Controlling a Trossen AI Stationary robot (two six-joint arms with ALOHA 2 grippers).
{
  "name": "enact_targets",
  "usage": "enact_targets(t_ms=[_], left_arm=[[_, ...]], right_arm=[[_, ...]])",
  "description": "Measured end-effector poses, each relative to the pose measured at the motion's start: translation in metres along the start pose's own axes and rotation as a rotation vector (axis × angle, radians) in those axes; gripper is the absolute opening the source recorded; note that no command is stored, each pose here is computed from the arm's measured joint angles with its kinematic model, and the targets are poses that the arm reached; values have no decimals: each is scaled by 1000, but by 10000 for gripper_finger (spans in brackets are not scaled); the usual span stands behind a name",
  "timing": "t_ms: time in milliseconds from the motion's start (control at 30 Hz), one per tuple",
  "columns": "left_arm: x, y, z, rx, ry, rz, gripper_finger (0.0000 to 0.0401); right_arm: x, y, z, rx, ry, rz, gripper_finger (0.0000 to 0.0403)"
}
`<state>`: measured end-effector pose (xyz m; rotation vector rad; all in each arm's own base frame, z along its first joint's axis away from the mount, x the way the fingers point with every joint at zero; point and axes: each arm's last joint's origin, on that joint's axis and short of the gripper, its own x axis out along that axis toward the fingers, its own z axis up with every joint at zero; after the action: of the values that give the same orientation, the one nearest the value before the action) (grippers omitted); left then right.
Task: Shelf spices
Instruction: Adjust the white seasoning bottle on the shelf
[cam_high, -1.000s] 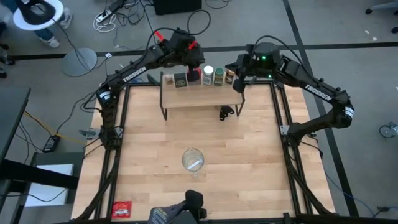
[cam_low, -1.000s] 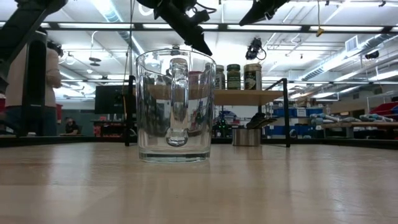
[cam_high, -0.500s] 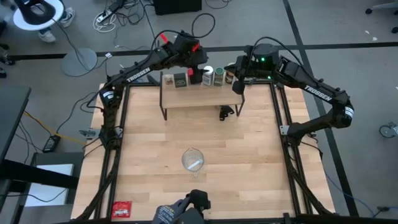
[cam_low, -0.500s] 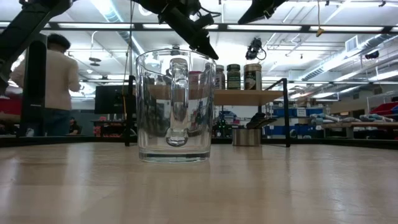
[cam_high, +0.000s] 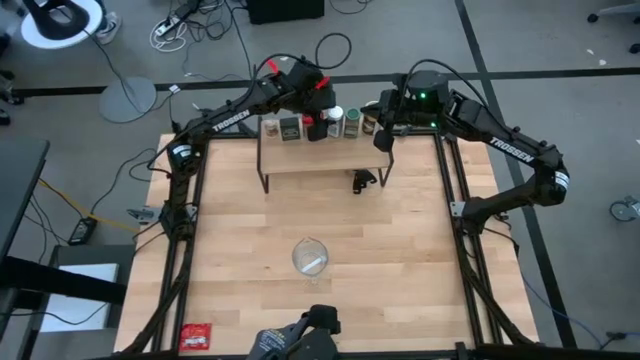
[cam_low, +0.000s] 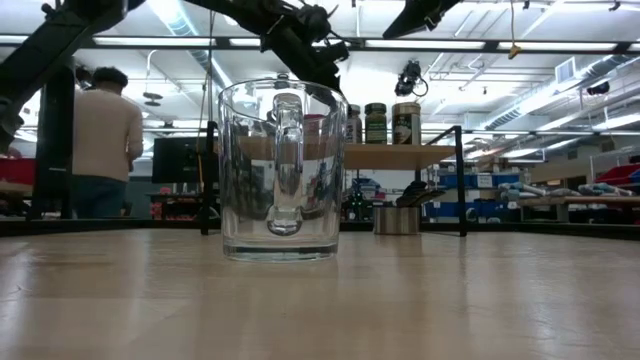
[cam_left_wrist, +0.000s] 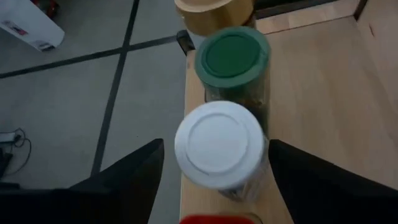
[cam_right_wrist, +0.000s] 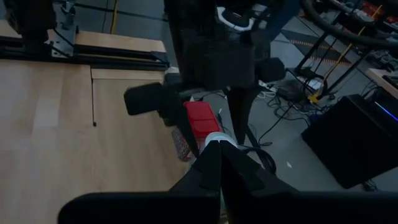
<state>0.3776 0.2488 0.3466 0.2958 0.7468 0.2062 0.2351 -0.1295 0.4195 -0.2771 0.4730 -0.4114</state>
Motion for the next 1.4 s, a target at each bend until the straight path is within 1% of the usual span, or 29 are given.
enact_targets(t_ms=[167, 300, 533, 633, 767, 1167, 1400], left_arm=[[9, -1, -3, -20, 13, -8, 294], [10, 0, -3, -19, 7, 0, 289], [11, 1, -2, -46, -5, 7, 246], [11, 1, -2, -70, -6, 7, 235], [11, 1, -2, -101, -7, 8, 234], [12, -2, 0, -194, -6, 6, 234], [12, -3, 1, -215, -6, 2, 234]], right_arm=[[0, 0, 0, 1, 1, 2, 0], [0, 0, 0, 3, 2, 2, 0], [2, 1, -3, 3, 8, 4, 0], [4, 3, -7, 4, 23, 11, 0], [7, 4, -10, 4, 33, 15, 0], [7, 4, -9, 5, 17, 8, 0], [7, 4, -9, 10, 18, 8, 0]])
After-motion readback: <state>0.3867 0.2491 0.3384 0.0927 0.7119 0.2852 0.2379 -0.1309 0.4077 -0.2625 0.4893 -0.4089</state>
